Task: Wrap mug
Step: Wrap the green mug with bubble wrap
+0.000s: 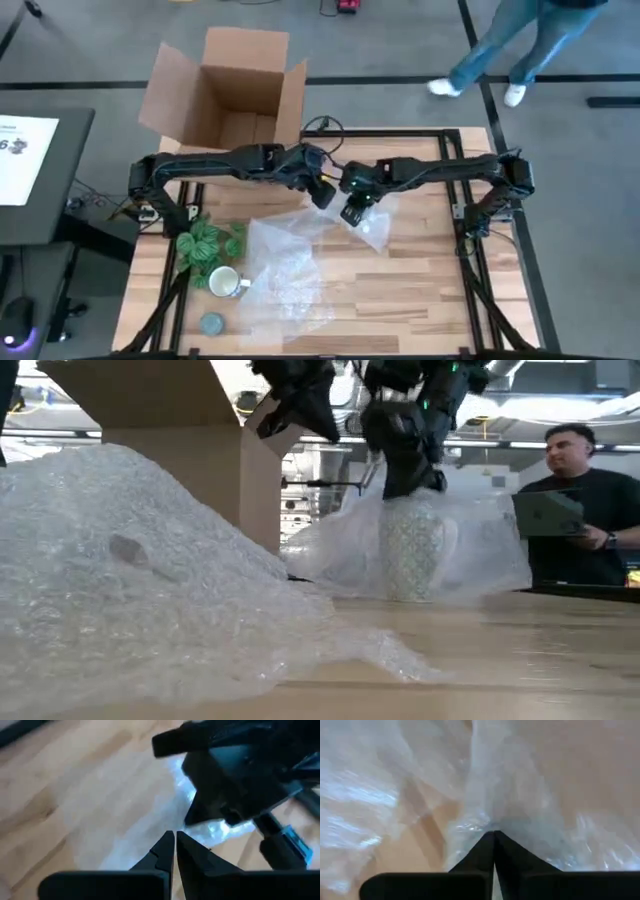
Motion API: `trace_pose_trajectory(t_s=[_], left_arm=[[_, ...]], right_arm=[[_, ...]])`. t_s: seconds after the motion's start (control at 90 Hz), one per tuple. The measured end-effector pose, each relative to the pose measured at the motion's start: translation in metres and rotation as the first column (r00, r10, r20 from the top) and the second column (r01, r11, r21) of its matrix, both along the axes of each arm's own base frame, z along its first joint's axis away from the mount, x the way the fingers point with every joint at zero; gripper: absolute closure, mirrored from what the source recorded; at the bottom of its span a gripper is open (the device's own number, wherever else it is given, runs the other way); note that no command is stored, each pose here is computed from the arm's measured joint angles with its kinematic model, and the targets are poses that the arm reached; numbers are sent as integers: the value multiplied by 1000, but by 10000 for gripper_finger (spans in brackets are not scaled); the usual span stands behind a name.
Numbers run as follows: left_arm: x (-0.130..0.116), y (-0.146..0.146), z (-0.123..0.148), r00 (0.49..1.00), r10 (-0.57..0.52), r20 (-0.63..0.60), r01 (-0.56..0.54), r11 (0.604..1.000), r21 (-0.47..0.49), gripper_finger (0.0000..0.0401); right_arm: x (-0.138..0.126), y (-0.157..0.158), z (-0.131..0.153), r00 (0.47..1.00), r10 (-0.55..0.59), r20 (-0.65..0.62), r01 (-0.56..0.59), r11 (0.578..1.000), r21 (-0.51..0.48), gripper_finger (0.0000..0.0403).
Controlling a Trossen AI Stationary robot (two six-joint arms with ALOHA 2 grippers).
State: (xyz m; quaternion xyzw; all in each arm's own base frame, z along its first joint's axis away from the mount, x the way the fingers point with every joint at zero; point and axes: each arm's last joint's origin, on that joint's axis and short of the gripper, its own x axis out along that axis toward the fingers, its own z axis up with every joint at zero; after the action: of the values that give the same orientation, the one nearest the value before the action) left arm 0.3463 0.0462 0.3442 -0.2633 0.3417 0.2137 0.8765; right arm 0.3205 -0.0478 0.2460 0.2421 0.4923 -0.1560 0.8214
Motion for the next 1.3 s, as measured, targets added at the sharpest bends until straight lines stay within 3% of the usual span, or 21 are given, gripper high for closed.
trace_pose_trajectory(t_s=[0.278,0.522,0.633,0.756,0.922,1.078,1.3], left_arm=[[-3,0,1,993,-100,-61,107,986,126,401],[-1,3,-5,968,-169,-186,220,928,301,401],[-5,5,-5,966,-118,-231,198,911,361,401],[-11,9,4,983,-3,-185,73,926,372,401],[-20,9,47,997,59,49,-72,936,343,401],[-36,6,96,960,42,277,-140,929,343,401],[-36,-1,106,951,8,310,-126,924,362,401]], right_arm=[[-19,3,51,989,47,142,-43,999,-31,403],[-38,14,75,958,181,224,-182,983,-15,403],[-47,21,85,934,247,257,-251,968,-19,403],[-53,24,90,926,267,267,-271,962,-22,403],[-43,23,69,954,268,136,-272,962,16,403],[-18,13,35,972,234,9,-234,972,-10,403],[9,4,-9,969,217,-118,-218,976,6,403]])
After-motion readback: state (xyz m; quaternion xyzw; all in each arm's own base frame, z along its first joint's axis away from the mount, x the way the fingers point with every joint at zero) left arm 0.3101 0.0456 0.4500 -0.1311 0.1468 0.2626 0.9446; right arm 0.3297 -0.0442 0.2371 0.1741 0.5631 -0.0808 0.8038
